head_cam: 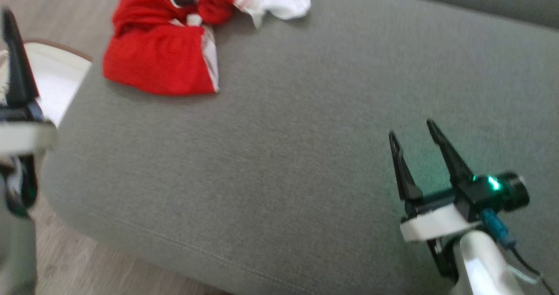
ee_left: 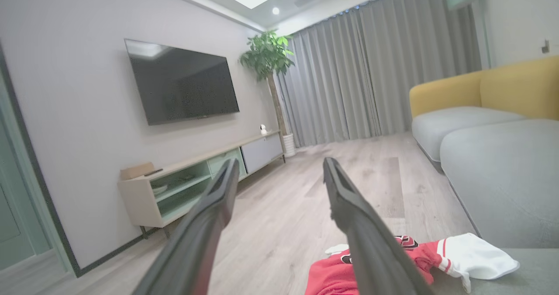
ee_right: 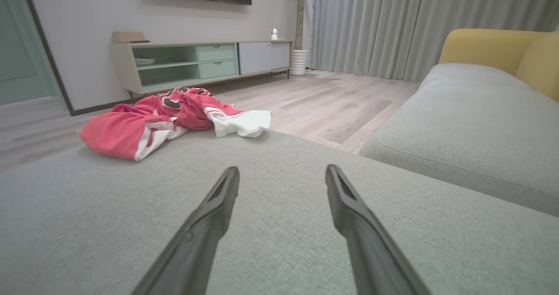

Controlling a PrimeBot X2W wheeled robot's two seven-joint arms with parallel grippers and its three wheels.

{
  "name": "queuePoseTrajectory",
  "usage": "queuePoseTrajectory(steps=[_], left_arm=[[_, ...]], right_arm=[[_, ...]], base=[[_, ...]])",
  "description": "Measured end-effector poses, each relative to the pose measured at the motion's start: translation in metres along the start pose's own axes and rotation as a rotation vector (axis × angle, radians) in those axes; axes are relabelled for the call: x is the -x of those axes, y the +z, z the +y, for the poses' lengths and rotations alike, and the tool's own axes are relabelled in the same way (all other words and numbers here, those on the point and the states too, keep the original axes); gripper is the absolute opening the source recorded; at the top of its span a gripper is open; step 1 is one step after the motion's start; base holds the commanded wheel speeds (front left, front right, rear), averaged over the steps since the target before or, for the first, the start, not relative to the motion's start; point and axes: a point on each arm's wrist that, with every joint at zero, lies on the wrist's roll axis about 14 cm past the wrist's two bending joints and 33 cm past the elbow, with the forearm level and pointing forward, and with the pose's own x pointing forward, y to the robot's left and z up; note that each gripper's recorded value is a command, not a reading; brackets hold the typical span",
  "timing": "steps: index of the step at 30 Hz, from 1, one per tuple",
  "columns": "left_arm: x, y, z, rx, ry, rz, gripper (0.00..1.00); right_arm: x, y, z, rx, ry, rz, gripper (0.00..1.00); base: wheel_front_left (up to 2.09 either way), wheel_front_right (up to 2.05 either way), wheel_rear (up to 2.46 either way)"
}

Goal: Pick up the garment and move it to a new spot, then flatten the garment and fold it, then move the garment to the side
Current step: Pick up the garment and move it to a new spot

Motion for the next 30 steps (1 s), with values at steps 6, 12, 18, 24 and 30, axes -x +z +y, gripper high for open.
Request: queuePoseTrajectory(steps=[6, 12, 18, 24, 30], left_arm=[[-0.044, -0.085, -0.042, 0.022, -0.113, 0.29, 1.0], [-0.04, -0.183, -0.086, 0.099, -0.17, 0.611, 1.0], [-0.02, -0.251, -0.119, 0.093, -0.236, 0.874, 1.0], [-0.015, -0.286, -0.134, 0.145, -0.225, 0.997, 1.0], [-0.021, -0.294, -0.145, 0.201, -0.218, 1.035, 0.0]], right_arm=[[-0.016, -0.014, -0.025, 0.036, -0.037, 0.027, 1.0], [-0.017, -0.037, -0.06, 0.069, -0.088, 0.075, 1.0], [-0.011, -0.064, -0.089, 0.084, -0.135, 0.142, 1.0], [-0.01, -0.076, -0.101, 0.08, -0.154, 0.153, 1.0], [-0.01, -0.075, -0.106, 0.075, -0.167, 0.144, 1.0]], base=[[0.0, 0.0, 0.0], [0.0, 0.0, 0.0], [0.0, 0.0, 0.0], [0.0, 0.0, 0.0], [0.0, 0.0, 0.0]])
